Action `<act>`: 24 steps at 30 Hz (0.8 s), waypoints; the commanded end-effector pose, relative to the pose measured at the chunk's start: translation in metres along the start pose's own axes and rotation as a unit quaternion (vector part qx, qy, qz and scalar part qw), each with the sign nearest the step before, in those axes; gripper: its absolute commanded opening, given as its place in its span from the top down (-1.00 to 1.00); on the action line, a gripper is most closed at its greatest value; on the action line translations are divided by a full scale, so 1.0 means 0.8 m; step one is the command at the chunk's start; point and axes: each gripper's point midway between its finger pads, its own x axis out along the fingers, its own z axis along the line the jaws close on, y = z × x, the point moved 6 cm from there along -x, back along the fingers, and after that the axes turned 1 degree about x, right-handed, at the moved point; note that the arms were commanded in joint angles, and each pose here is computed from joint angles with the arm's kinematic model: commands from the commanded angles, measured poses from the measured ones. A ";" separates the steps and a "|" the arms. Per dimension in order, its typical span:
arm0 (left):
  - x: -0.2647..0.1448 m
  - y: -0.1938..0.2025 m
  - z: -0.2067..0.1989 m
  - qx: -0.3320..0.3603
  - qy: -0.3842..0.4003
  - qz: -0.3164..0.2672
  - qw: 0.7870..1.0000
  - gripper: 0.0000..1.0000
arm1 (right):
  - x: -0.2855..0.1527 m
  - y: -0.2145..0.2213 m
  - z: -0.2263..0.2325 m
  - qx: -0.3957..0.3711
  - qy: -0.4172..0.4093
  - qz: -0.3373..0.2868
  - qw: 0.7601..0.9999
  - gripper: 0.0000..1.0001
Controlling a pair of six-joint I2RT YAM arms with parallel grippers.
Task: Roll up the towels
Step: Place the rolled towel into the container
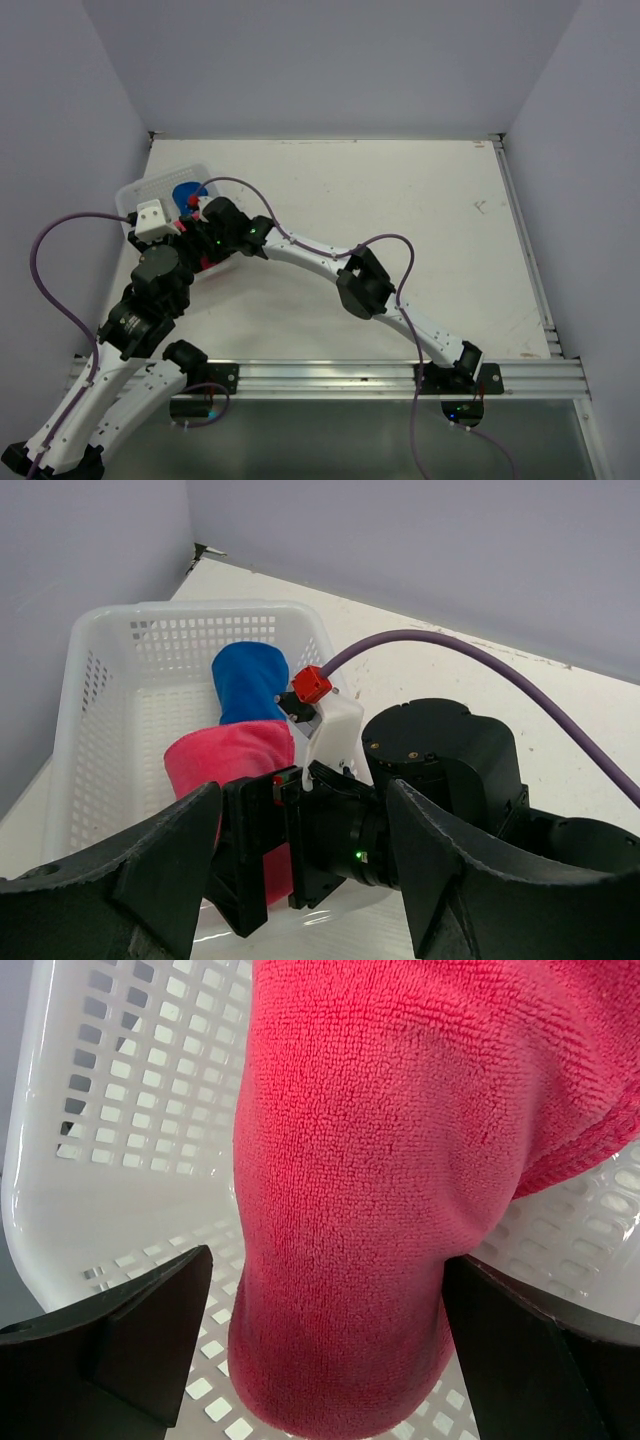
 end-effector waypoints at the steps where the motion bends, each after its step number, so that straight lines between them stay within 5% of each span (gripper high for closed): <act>1: 0.000 -0.012 -0.004 -0.014 0.007 -0.023 1.000 -0.43 | -0.024 -0.025 0.015 0.004 -0.016 -0.016 1.000 -0.97; 24: 0.000 -0.013 -0.004 -0.012 0.008 -0.022 1.000 -0.47 | -0.076 -0.081 0.026 -0.010 0.008 -0.081 0.997 -0.97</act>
